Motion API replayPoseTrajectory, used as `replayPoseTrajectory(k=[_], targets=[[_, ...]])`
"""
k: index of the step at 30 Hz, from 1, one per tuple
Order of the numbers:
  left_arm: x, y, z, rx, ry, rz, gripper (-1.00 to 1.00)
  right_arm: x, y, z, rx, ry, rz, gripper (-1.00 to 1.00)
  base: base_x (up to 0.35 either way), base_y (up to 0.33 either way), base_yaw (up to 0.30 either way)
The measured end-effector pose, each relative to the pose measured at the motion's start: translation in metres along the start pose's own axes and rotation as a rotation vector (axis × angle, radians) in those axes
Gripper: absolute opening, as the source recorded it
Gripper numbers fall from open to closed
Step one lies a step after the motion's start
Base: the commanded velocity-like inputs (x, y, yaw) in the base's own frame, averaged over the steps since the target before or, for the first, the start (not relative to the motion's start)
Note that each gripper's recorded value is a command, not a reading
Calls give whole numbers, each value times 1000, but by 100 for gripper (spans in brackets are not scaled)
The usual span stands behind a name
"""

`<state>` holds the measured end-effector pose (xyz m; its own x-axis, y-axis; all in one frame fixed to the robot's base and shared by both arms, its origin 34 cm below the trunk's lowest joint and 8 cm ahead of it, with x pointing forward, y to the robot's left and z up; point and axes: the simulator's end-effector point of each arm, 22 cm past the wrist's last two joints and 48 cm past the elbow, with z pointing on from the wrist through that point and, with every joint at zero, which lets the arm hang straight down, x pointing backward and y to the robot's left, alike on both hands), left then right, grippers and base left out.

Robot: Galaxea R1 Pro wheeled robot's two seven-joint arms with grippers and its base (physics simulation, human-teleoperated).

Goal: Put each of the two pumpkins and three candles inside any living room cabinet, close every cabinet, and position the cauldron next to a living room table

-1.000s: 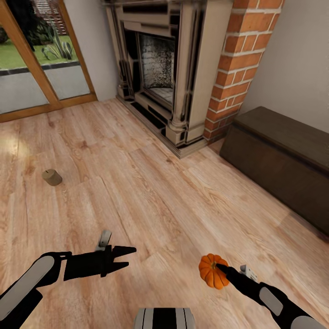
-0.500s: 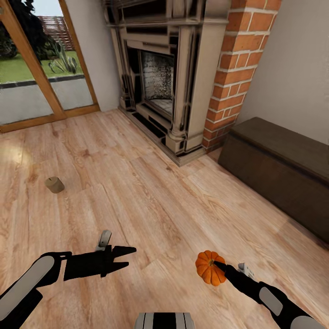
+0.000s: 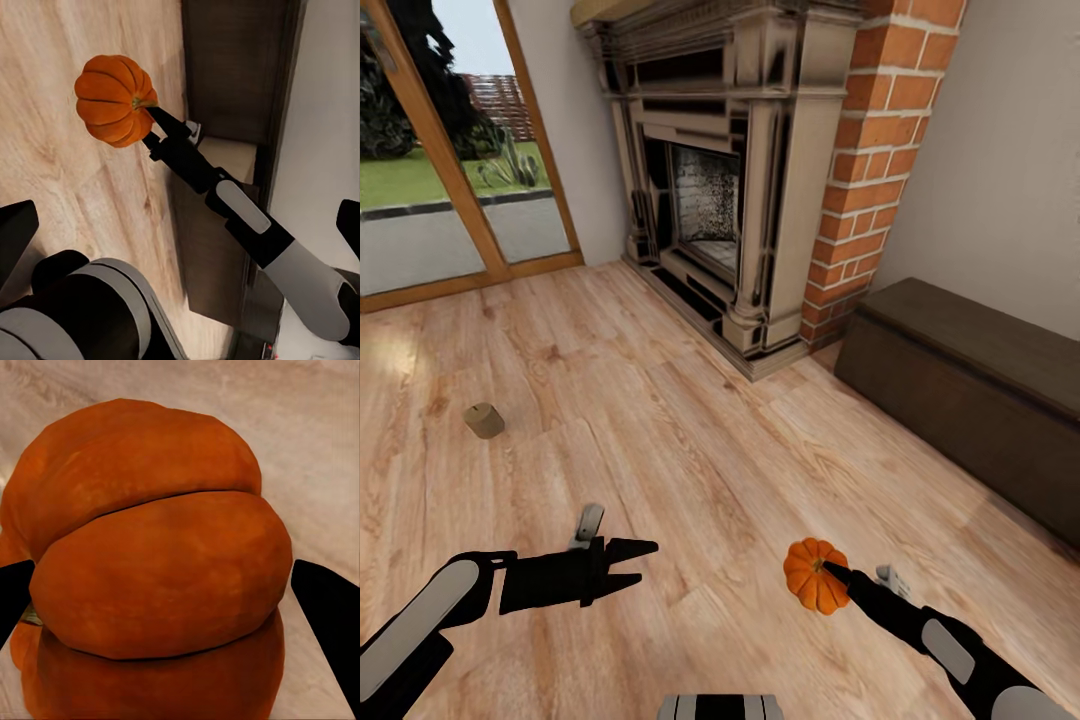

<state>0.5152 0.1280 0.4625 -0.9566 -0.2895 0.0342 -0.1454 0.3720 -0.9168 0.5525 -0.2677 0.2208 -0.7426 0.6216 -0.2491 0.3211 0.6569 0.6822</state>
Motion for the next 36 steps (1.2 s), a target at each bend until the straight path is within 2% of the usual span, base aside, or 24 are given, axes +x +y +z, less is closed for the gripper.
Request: replayPoseTrajectory(k=[36], targets=[[3,-66,-22,56,-54,126,100,-46,65,-31,-98,-97,-67,-100,-13,0,0]])
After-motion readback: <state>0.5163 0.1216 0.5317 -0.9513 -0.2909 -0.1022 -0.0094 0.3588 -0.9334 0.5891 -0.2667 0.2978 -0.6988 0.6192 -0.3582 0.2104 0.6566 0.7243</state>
